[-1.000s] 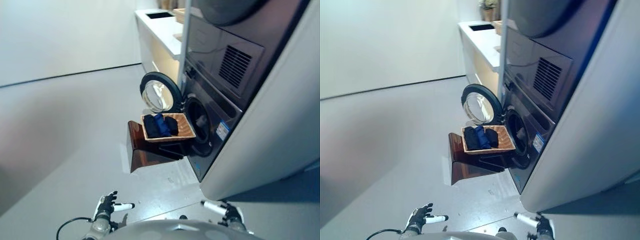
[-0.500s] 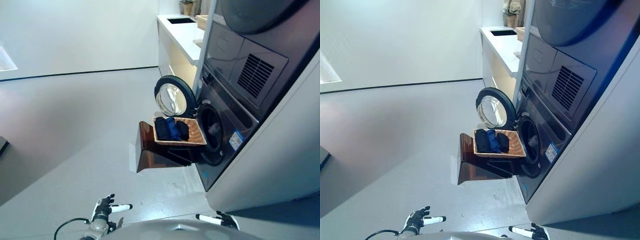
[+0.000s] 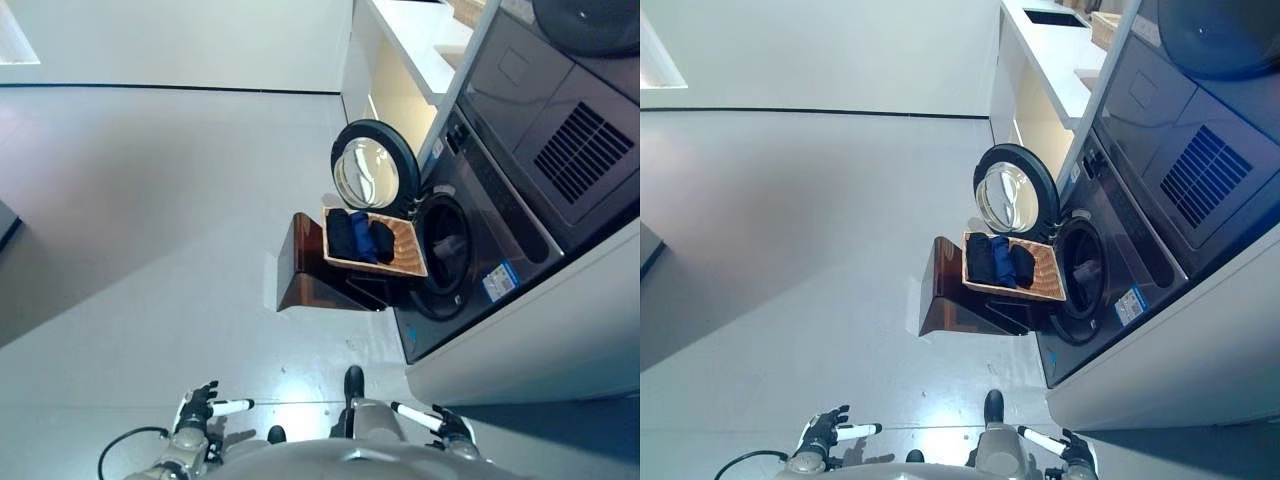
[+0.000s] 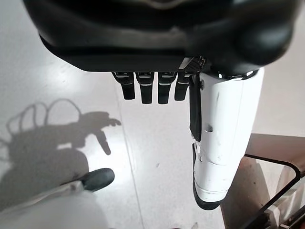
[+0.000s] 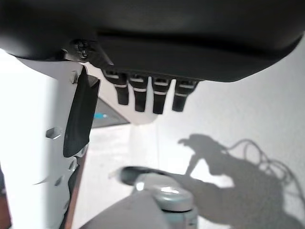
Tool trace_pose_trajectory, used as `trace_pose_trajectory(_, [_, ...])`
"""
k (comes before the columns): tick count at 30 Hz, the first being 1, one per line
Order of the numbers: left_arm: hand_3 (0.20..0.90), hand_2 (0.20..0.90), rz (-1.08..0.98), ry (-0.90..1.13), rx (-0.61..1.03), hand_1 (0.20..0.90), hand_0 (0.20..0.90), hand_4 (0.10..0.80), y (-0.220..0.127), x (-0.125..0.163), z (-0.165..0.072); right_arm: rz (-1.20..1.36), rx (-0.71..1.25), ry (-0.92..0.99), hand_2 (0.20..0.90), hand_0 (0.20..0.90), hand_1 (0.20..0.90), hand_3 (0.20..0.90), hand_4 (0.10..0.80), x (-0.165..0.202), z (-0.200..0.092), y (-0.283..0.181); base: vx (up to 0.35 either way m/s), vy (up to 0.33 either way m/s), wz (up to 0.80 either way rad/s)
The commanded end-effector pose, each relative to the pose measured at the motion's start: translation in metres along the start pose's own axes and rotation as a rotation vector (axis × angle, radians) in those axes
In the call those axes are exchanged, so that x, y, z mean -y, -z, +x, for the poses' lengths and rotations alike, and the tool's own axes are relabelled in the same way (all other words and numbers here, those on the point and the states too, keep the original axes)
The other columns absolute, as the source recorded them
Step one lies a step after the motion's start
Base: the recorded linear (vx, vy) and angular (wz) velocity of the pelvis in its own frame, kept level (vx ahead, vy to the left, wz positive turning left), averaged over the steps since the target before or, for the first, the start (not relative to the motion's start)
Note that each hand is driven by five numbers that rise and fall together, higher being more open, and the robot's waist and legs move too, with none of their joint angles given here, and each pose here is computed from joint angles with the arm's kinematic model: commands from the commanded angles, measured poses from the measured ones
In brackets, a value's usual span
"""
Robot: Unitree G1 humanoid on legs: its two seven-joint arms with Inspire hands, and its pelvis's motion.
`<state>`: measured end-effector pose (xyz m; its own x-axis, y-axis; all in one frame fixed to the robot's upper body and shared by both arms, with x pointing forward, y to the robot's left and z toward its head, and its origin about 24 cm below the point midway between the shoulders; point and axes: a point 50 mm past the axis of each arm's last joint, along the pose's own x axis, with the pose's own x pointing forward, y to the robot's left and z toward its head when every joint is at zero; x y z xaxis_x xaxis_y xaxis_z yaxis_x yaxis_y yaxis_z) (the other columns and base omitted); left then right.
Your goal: Pick up the clothes and place them into the washing machine
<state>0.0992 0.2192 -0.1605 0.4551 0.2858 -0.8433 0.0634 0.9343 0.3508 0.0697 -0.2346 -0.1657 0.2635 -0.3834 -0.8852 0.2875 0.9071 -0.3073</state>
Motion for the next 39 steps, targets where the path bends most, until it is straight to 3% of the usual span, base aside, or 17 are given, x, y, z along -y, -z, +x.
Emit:
trace_pose_trajectory(1, [0.900, 0.900, -0.008, -0.031, 0.193, 0.900, 0.900, 0.800, -0.051, -0.008, 0.007, -0.064, -0.010, 0.038, 0.900, 0.900, 0.900, 0.900, 0.800, 0.013, -0.001, 0.013, 0.317, -0.135, 0.51])
trace_pose_trajectory(6, [0.900, 0.900, -0.049, 0.006, 0.251, 0.900, 0.900, 0.800, -0.068, 0.005, 0.005, -0.031, 0.049, 0.035, 0.900, 0.900, 0.900, 0.900, 0.800, 0.013, 0.001, -0.004, 0.432, -0.257, 0.57])
trace_pose_trajectory(15, [0.900, 0.900, -0.072, -0.010, 0.245, 0.900, 0.900, 0.800, -0.062, 0.003, 0.004, -0.008, 0.202, -0.002, 0.900, 0.900, 0.900, 0.900, 0.800, -0.002, 0.002, -0.050, 0.307, -0.160, -0.44])
trace_pose_trajectory(26, [0.900, 0.900, -0.007, -0.005, 0.107, 0.900, 0.900, 0.800, -0.021, 0.004, 0.002, -0.006, 0.236, -0.030, 0.900, 0.900, 0.900, 0.900, 0.800, -0.008, 0.001, -0.058, 0.329, 0.152, -0.56])
trace_pose_trajectory(31, [0.900, 0.900, 0.013, -0.031, 0.120, 0.900, 0.900, 0.800, -0.025, -0.009, 0.004, 0.000, 0.219, -0.055, 0.900, 0.900, 0.900, 0.900, 0.800, -0.014, 0.000, -0.060, 0.210, 0.200, -0.33])
trace_pose_trajectory(36, [0.900, 0.900, 0.006, -0.068, 0.184, 0.900, 0.900, 0.800, -0.046, -0.021, 0.007, -0.050, 0.341, -0.094, 0.900, 0.900, 0.900, 0.900, 0.800, -0.030, -0.005, -0.099, 0.046, 0.158, -0.30])
trace_pose_trajectory(39, [0.900, 0.900, -0.017, -0.072, 0.167, 0.900, 0.900, 0.800, -0.039, -0.021, 0.006, -0.131, 0.380, -0.095, 0.900, 0.900, 0.900, 0.900, 0.800, -0.038, -0.008, -0.112, 0.120, 0.000, -0.12])
